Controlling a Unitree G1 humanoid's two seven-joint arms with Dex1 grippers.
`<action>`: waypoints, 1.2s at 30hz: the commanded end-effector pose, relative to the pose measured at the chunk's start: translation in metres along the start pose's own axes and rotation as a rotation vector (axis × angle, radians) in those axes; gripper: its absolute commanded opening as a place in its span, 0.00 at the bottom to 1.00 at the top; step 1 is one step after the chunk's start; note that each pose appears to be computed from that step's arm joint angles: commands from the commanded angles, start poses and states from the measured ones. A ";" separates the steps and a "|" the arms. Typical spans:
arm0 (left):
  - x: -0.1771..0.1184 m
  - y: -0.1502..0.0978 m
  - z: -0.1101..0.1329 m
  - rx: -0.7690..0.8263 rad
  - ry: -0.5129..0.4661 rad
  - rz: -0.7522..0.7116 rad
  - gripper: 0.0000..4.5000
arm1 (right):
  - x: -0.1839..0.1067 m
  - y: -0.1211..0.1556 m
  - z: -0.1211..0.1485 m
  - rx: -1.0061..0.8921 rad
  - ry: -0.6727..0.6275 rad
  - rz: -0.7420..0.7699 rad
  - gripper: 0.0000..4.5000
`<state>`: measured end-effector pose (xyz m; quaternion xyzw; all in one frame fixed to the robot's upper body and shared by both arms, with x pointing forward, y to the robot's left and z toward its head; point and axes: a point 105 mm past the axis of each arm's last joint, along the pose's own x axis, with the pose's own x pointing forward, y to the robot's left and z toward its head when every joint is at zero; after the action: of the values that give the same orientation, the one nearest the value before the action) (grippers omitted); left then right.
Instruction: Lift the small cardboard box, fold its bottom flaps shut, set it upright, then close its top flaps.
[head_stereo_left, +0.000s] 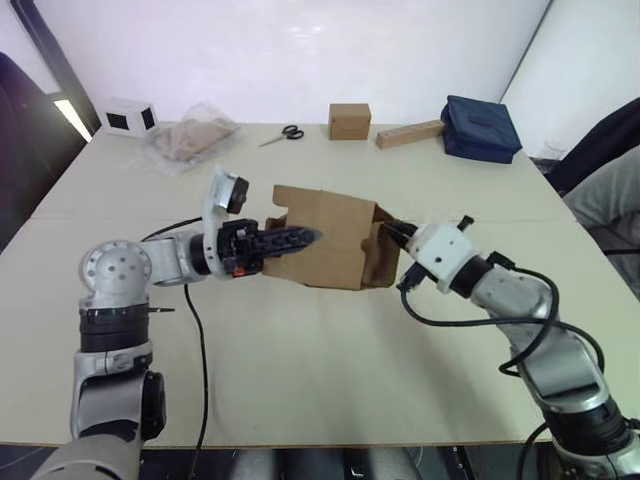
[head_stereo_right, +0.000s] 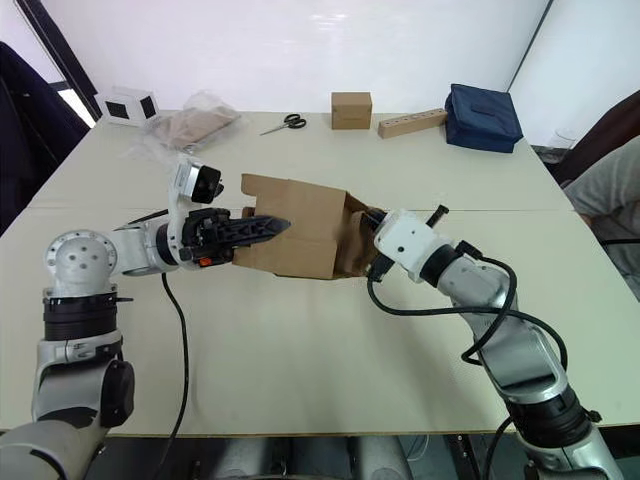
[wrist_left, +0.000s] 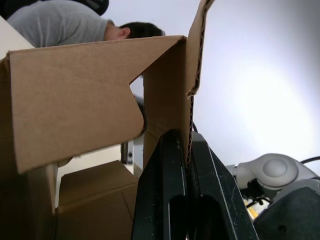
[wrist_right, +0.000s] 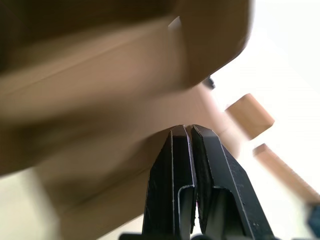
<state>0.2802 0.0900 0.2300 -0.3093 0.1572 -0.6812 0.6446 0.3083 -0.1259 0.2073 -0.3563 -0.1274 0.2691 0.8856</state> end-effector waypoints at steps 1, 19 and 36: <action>-0.005 0.000 0.006 0.042 -0.014 0.023 0.00 | -0.006 -0.009 0.018 0.004 -0.063 -0.013 0.03; -0.013 0.012 0.014 0.081 -0.026 0.052 0.00 | -0.024 -0.022 0.041 0.145 -0.090 0.027 0.03; -0.007 0.004 0.013 0.061 -0.042 0.017 0.00 | 0.001 0.011 0.061 0.163 -0.185 0.126 0.03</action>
<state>0.2964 0.0986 0.2257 -0.3065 0.1454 -0.6618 0.6686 0.2851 -0.0915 0.2295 -0.2569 -0.1274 0.3645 0.8860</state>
